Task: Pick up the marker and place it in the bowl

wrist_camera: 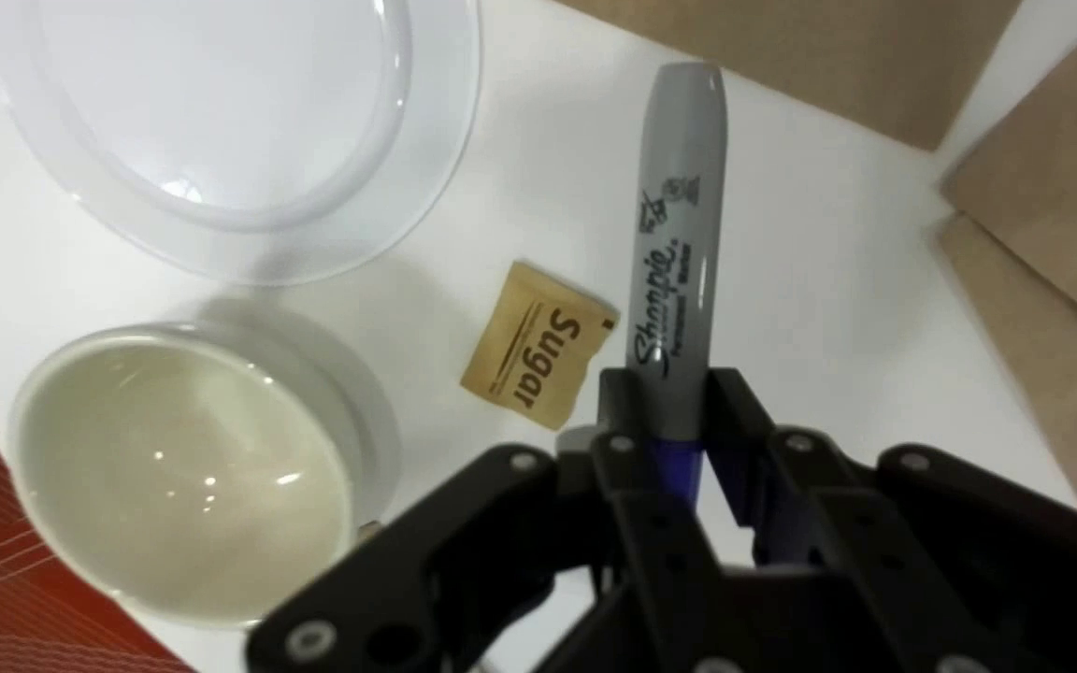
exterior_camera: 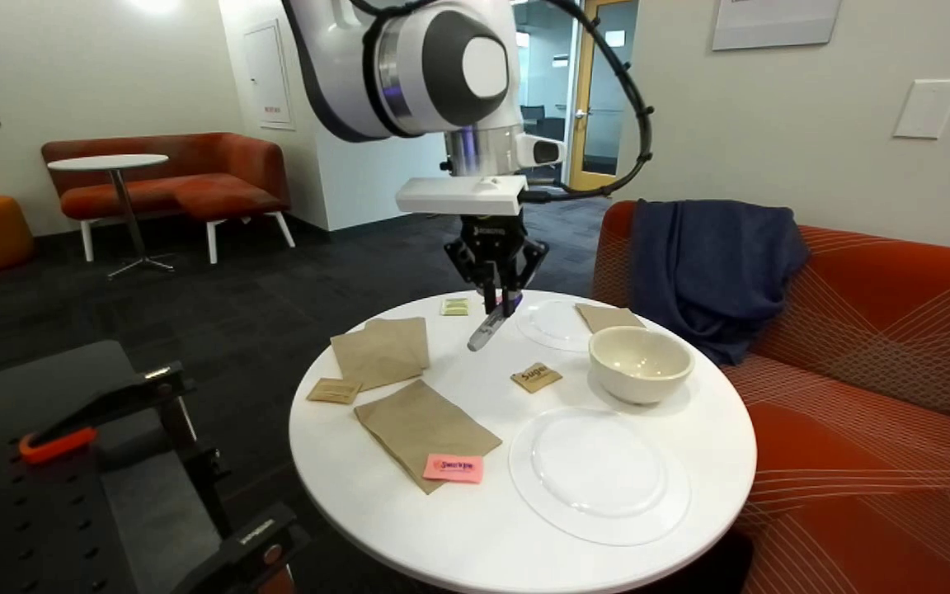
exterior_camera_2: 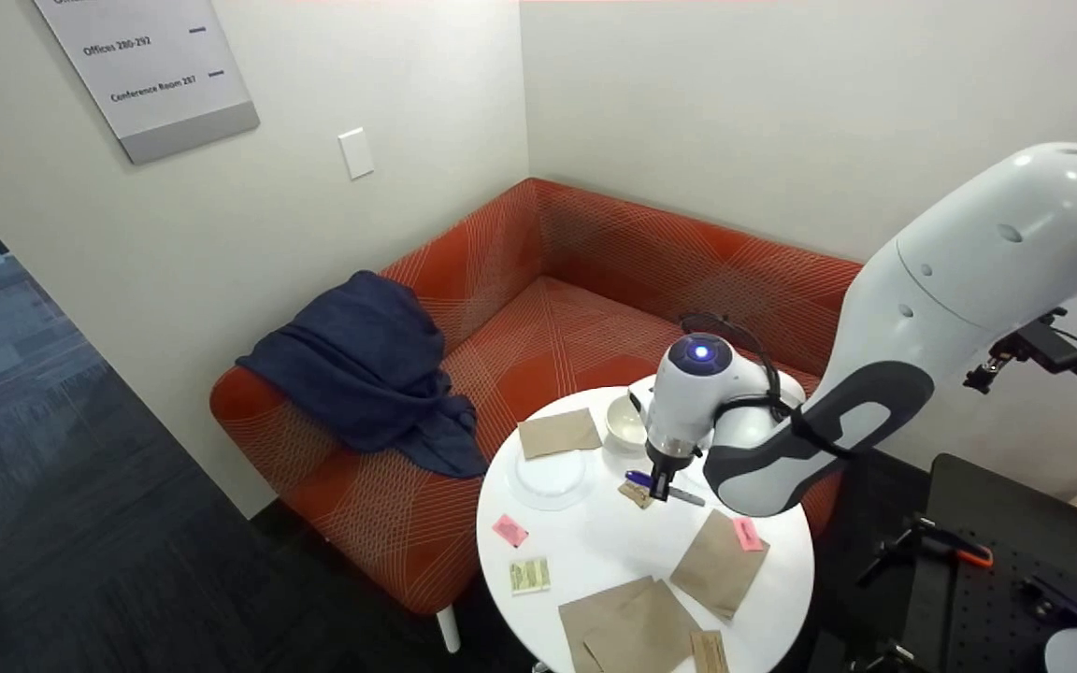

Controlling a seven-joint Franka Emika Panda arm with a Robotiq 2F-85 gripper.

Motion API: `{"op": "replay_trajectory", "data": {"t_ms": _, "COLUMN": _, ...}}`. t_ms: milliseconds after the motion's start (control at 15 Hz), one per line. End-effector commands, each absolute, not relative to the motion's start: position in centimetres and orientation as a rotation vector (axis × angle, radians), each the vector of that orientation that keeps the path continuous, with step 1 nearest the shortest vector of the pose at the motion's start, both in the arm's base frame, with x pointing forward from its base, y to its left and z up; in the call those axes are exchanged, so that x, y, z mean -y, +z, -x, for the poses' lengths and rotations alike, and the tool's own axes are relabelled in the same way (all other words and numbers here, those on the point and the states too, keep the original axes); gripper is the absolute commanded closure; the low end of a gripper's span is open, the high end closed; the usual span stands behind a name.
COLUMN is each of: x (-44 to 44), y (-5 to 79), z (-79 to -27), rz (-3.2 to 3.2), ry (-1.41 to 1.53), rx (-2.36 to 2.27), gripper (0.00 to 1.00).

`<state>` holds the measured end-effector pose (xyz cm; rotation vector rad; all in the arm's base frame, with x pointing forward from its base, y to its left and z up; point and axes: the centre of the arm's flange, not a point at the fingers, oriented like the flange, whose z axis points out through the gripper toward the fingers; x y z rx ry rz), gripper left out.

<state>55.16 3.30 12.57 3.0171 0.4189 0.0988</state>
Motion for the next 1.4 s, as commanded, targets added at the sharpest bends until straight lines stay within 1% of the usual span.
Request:
{"op": "replay_trajectory", "data": {"t_ms": 0, "x": -0.8, "y": 15.8, "z": -56.1, "rz": -3.051, "ry": 0.121, "rx": -0.190, "gripper": 0.94}}
{"op": "replay_trajectory", "data": {"t_ms": 667, "x": 7.0, "y": 18.0, "z": -61.5, "rz": -2.952, "ry": 0.239, "rx": 0.349, "gripper": 0.94}}
{"op": "replay_trajectory", "data": {"t_ms": 1000, "x": 8.6, "y": 16.2, "z": -64.4, "rz": -2.917, "ry": 0.327, "rx": 0.412, "gripper": 0.94}}
{"op": "replay_trajectory", "data": {"t_ms": 1333, "x": 8.0, "y": 13.1, "z": -65.9, "rz": -2.891, "ry": 0.426, "rx": 0.439, "gripper": 0.94}}
